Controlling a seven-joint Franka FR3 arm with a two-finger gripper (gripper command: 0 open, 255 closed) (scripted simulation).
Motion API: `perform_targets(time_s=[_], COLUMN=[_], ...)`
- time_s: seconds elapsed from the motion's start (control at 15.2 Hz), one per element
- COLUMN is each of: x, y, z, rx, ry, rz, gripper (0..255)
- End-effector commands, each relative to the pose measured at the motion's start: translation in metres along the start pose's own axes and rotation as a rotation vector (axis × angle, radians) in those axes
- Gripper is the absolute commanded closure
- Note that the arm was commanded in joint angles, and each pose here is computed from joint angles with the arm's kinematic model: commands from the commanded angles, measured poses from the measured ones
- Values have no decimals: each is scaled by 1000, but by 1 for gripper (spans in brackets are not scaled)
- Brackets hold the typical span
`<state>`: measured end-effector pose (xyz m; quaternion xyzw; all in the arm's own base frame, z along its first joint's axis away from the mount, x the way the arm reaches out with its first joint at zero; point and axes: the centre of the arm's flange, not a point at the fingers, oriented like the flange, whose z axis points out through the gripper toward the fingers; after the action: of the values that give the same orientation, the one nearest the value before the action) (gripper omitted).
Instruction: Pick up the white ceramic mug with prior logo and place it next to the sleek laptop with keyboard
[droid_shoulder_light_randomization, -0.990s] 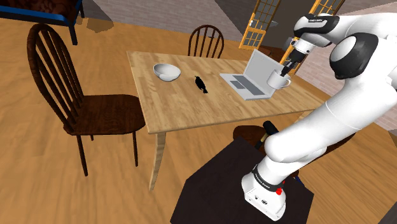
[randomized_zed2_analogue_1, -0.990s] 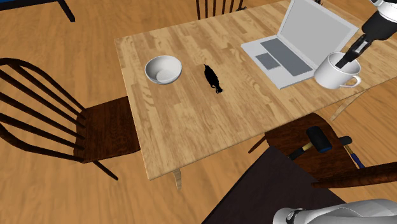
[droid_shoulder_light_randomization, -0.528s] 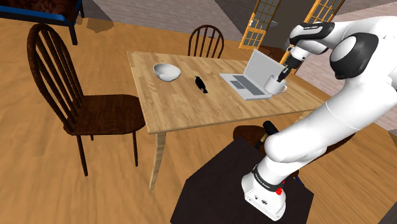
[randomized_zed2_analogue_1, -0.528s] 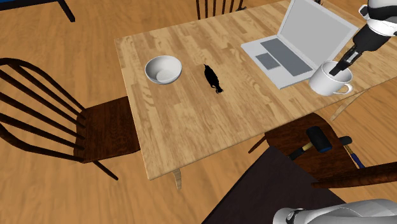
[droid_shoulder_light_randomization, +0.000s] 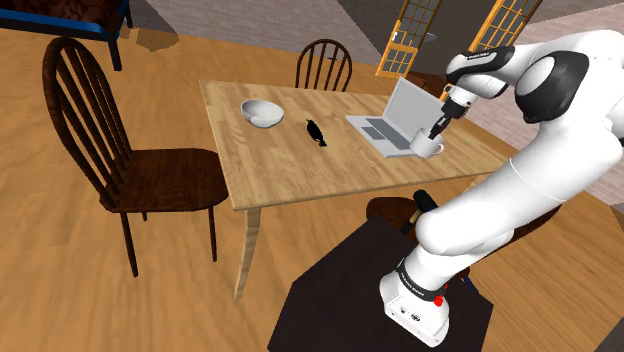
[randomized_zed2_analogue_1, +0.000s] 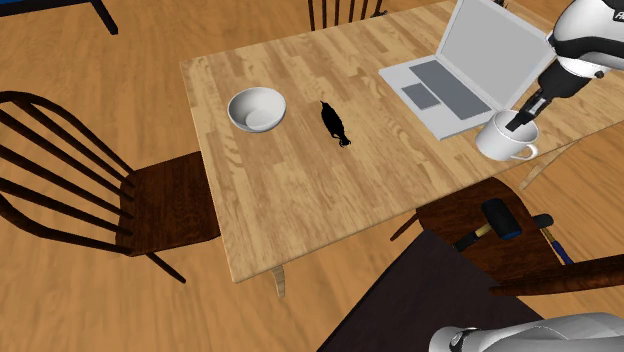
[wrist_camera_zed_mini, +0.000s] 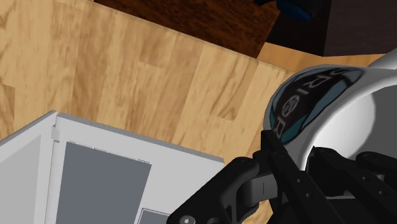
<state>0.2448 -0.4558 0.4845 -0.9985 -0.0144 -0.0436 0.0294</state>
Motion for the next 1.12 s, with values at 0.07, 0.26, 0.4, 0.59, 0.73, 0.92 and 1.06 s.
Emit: perform_targets(time_s=[0.07,0.26,0.4,0.59,0.73,0.92,1.06], x=[-2,-3,-4,-6,-7,-8,-9], y=[1,1,2,3,4,5,5], z=[15,31,42,57,68,84,94], rx=[0,0,0,0,0,0,0], ry=[0,0,0,0,0,0,0], rz=[0,0,0,0,0,0,0], gripper=[255,255,255,255,255,255,255])
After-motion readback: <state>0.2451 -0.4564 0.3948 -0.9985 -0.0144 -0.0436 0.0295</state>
